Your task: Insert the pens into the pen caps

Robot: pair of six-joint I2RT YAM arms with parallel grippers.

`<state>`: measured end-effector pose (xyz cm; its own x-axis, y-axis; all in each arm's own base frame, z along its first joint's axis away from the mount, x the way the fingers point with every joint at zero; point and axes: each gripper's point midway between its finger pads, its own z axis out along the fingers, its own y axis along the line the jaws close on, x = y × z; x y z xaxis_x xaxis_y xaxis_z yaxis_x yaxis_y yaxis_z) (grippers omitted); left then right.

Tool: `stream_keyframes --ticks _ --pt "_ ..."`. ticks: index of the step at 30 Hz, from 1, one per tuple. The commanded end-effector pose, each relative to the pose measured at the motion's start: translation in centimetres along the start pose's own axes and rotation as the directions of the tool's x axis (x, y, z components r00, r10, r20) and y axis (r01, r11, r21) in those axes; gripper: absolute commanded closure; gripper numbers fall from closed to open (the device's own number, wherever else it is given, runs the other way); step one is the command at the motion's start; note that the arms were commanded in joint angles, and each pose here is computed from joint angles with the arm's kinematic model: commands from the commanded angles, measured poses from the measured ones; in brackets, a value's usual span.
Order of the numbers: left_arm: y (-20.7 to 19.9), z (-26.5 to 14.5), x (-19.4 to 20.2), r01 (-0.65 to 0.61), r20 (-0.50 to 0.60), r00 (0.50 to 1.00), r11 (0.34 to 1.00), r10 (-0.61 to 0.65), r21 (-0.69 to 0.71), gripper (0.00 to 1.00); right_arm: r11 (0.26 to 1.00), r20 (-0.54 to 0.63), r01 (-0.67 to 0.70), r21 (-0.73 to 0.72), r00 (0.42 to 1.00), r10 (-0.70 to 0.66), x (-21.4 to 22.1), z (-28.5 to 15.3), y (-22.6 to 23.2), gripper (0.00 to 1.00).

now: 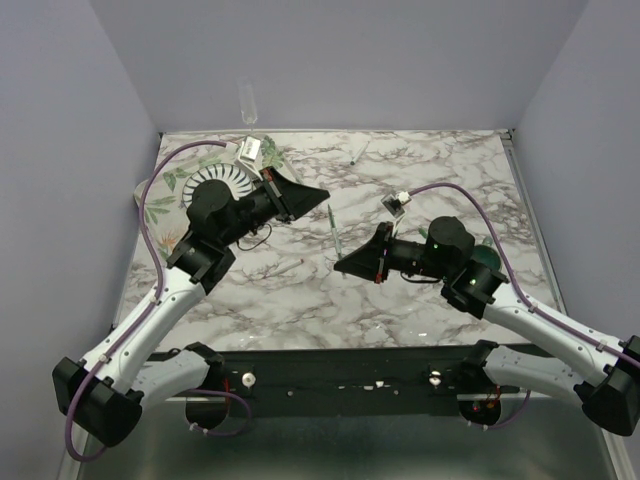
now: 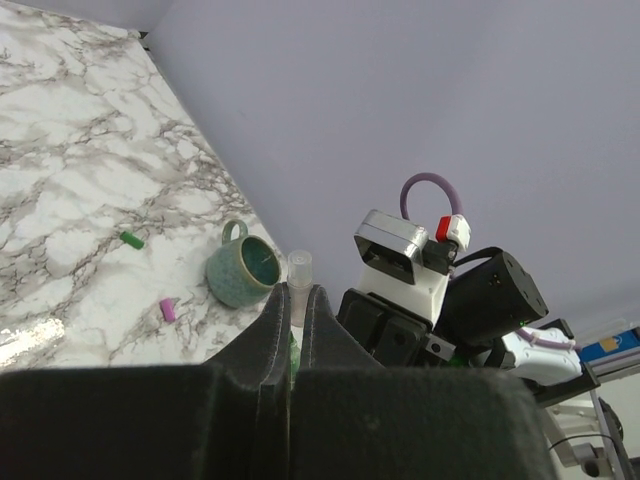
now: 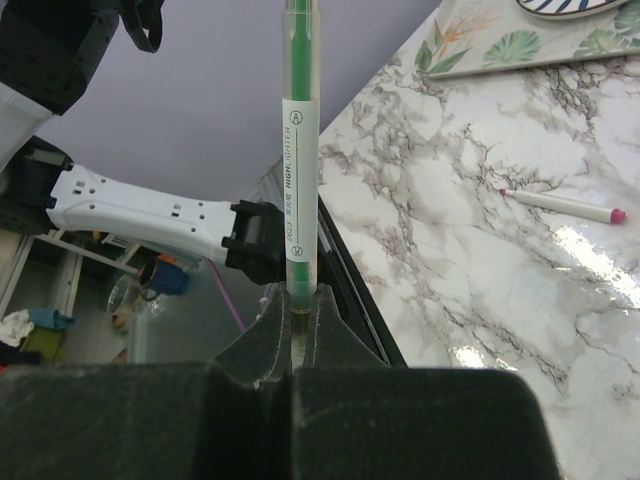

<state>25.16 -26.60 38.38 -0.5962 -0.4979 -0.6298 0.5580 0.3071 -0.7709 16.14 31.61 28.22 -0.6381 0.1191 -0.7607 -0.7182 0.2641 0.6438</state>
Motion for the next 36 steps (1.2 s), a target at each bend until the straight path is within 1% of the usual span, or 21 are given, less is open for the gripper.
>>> stream_keyframes --ticks 1,11,24,30,36 --pt "-0.9 -0.6 0.1 -0.027 -0.002 1.000 0.999 0.027 0.041 1.00 0.999 0.040 0.022 -0.039 0.999 -0.020 -1.7 0.3 1.5 0.99" --pt "-0.1 -0.5 0.9 -0.019 -0.024 1.000 0.999 0.019 0.033 1.00 0.999 0.042 0.023 -0.042 0.999 -0.022 -1.8 0.2 1.7 0.99" --pt "-1.1 -0.7 0.9 -0.008 -0.030 0.999 0.997 0.011 0.074 1.00 0.999 0.041 0.021 -0.036 0.999 -0.019 -1.8 0.3 1.5 0.99" --pt "-0.8 -0.8 2.0 -0.001 -0.075 0.997 0.996 0.007 0.085 1.00 0.999 0.054 0.034 -0.028 0.998 -0.033 -2.1 0.1 1.6 0.99" --pt "0.4 -1.2 3.3 0.017 -0.108 0.994 0.998 -0.011 0.061 1.00 0.998 0.077 0.057 -0.006 0.995 -0.056 -2.6 -0.4 1.6 0.99"
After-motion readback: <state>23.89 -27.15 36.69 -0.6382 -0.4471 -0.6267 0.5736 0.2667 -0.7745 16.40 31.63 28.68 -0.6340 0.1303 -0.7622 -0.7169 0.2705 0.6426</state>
